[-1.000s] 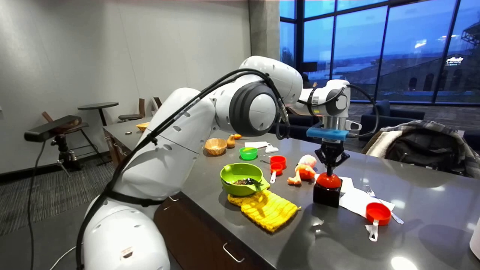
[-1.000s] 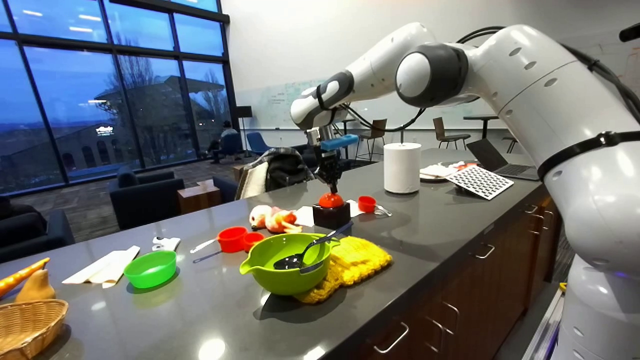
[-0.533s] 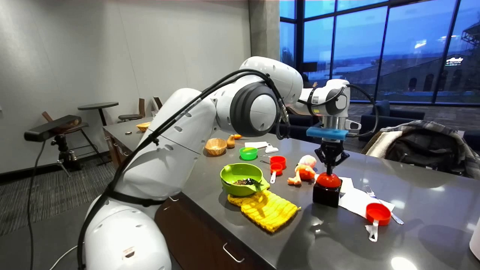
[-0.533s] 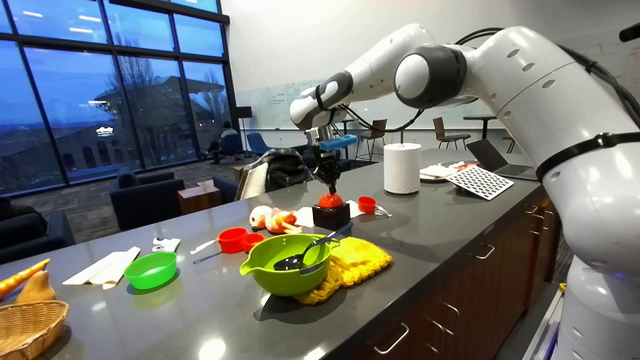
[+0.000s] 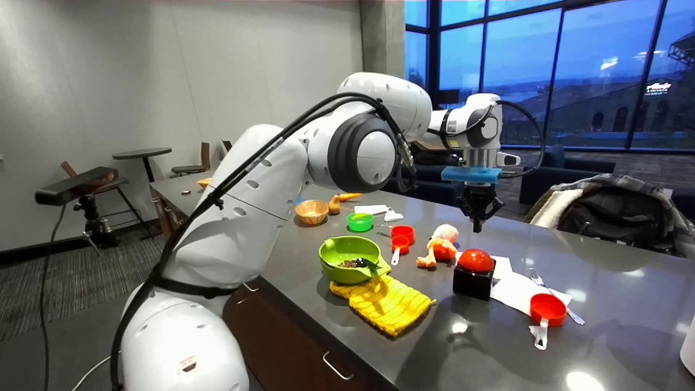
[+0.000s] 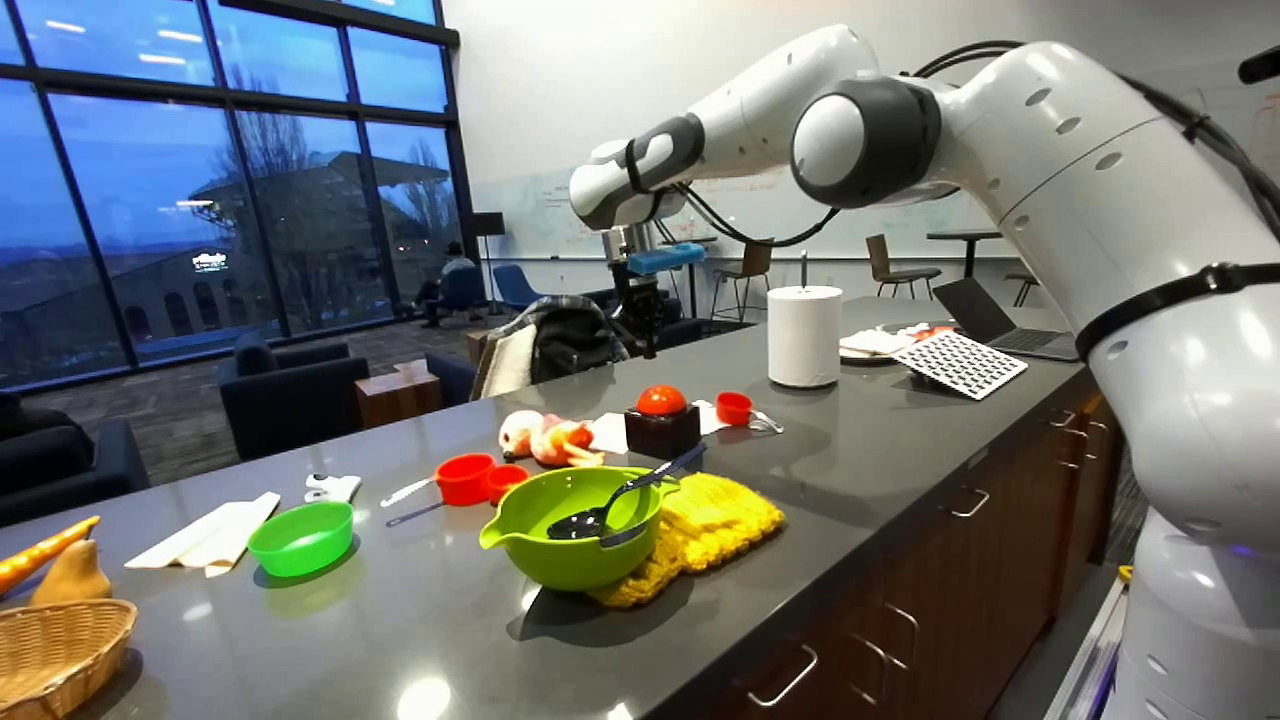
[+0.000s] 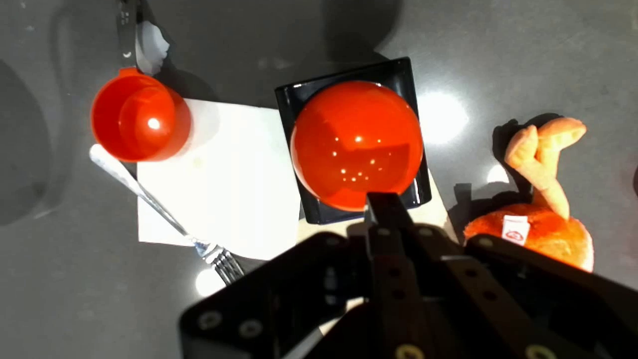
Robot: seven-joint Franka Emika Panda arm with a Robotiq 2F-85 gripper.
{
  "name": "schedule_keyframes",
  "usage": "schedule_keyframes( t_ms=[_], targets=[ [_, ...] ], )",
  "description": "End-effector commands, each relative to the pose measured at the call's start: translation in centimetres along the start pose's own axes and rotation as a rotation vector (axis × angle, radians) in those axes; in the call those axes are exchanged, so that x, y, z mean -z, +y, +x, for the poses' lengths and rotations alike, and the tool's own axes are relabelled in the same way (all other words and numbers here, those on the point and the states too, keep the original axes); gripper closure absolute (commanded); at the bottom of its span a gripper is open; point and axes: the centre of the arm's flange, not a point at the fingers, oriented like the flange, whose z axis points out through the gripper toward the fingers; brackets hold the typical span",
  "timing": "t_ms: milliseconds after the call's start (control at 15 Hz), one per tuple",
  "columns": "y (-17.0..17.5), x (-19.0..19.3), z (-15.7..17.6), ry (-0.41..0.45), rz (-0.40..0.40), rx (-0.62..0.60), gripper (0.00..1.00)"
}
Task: Press the orange button.
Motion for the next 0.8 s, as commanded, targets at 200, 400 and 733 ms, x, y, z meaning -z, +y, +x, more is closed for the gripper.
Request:
schedule_keyframes(
  t_ms=[200, 400, 733],
  targets=[
    [-0.60, 0.08, -0.79, 0.000, 0.003, -0.007, 1.00],
    [-0.72, -0.07, -0.93, -0.005, 0.001, -0.008, 1.00],
    [-1.06, -0.33, -1.02, -0.011, 0.003, -0.010, 0.57]
  ],
)
